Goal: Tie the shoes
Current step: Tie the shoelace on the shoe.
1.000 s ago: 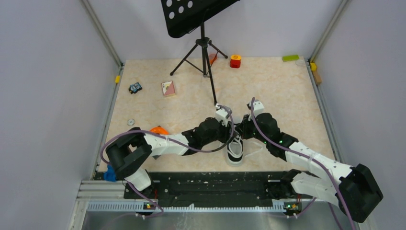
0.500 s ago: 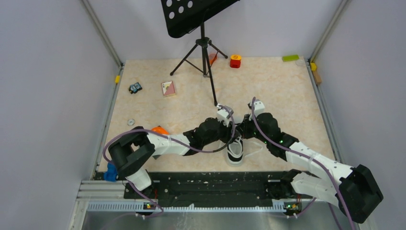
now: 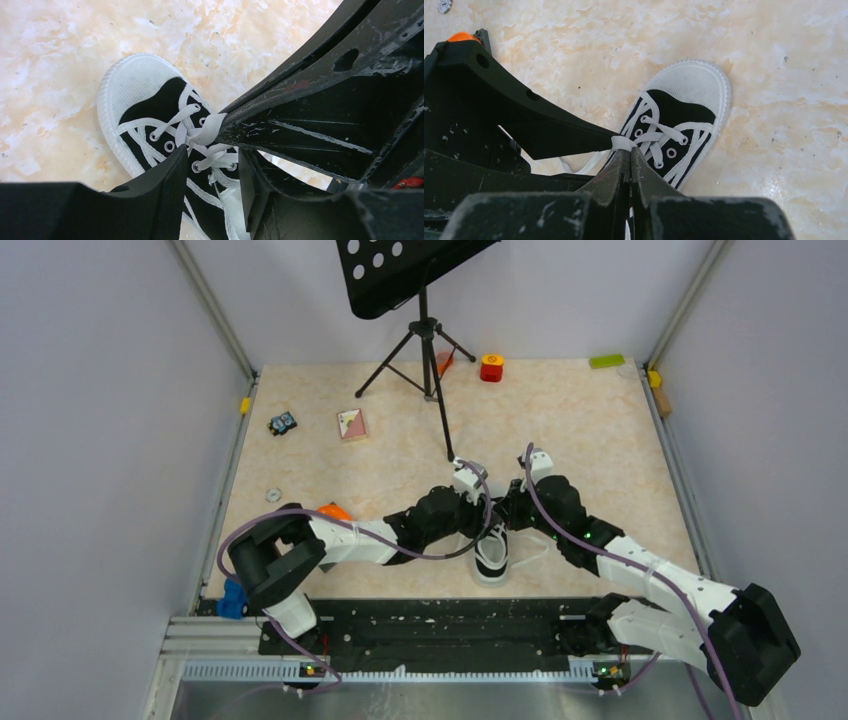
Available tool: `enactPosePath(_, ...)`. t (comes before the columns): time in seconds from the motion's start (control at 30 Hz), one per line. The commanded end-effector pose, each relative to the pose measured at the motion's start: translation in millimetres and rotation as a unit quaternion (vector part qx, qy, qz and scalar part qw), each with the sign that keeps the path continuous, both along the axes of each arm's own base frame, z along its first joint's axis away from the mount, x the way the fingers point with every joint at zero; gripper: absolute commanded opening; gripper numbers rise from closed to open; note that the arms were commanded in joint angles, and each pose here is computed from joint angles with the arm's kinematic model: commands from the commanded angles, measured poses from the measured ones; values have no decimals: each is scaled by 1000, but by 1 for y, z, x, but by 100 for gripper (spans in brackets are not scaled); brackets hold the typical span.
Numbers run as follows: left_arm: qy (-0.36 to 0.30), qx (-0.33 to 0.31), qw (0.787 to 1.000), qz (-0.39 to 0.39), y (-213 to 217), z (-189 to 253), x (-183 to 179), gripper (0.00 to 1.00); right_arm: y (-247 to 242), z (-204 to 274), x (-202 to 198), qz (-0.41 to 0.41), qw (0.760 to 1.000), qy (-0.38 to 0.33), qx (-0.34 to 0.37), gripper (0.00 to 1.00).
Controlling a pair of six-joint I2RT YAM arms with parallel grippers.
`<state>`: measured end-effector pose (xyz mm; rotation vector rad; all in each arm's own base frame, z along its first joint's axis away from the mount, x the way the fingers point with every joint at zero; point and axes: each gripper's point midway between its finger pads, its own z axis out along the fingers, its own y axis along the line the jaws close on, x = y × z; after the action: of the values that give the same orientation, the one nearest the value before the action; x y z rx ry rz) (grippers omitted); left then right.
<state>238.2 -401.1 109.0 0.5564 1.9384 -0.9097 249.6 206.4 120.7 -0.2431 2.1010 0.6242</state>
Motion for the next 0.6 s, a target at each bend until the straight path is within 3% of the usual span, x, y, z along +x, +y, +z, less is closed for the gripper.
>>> enactPosePath(0.0, -40, -12, 999, 7, -1, 16, 6, 46, 6, 31, 9, 3, 999, -36, 24, 0)
enactPosePath(0.57, -73, -15, 997, -27, -4, 9, 0, 44, 6, 34, 9, 5, 999, -37, 24, 0)
